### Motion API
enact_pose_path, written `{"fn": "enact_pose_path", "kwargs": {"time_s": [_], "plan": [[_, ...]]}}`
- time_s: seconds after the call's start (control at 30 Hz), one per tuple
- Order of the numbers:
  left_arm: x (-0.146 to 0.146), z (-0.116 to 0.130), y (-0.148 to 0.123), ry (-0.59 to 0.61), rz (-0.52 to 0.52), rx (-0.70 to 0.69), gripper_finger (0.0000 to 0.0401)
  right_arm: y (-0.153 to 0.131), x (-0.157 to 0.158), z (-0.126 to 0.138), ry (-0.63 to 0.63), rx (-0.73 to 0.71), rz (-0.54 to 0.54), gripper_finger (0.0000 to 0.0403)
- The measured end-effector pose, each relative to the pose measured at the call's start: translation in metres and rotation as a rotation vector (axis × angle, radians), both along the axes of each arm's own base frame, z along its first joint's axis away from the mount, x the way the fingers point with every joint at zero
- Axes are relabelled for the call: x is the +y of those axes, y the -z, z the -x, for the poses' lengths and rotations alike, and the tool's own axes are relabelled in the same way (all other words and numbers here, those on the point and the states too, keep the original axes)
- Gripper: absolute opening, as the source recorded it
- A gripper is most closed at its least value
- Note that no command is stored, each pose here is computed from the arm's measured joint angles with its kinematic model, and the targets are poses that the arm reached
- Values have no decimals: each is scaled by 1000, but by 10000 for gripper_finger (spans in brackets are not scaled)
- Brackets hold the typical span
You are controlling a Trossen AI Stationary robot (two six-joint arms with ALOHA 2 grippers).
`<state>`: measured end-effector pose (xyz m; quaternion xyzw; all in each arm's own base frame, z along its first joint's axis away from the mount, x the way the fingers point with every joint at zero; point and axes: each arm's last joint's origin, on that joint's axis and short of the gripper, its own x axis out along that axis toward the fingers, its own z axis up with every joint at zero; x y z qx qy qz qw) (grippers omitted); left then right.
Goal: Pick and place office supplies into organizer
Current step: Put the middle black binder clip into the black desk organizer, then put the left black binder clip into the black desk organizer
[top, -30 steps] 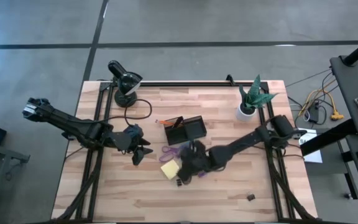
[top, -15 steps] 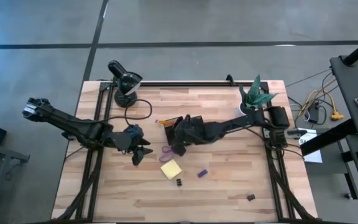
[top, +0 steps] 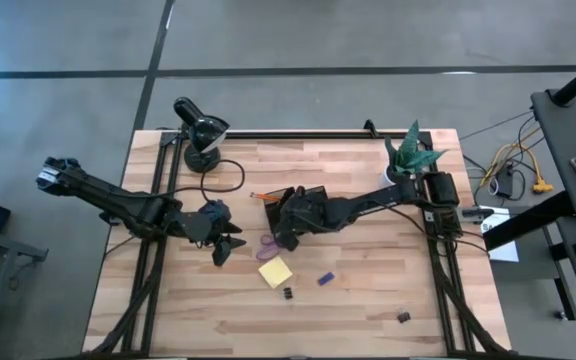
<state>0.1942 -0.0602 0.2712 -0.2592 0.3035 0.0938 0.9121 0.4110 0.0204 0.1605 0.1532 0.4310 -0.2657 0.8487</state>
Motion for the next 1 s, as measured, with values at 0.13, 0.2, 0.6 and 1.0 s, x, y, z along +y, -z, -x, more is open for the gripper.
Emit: {"fn": "enact_pose_path", "kwargs": {"time_s": [0.13,0.2,0.6,1.0], "plan": [[0,0,0,-3,4,0,180,0,1,0,-4,0,-4,44],[0,0,0,-4,7,0,180,0,1,0,-8,0,-12,69],[0,0,0,-5,10,-6,180,-8,41,5,-228,20,9,178],[0,0,-1,-5,10,-6,180,3,147,36,-838,121,52,182]]}}
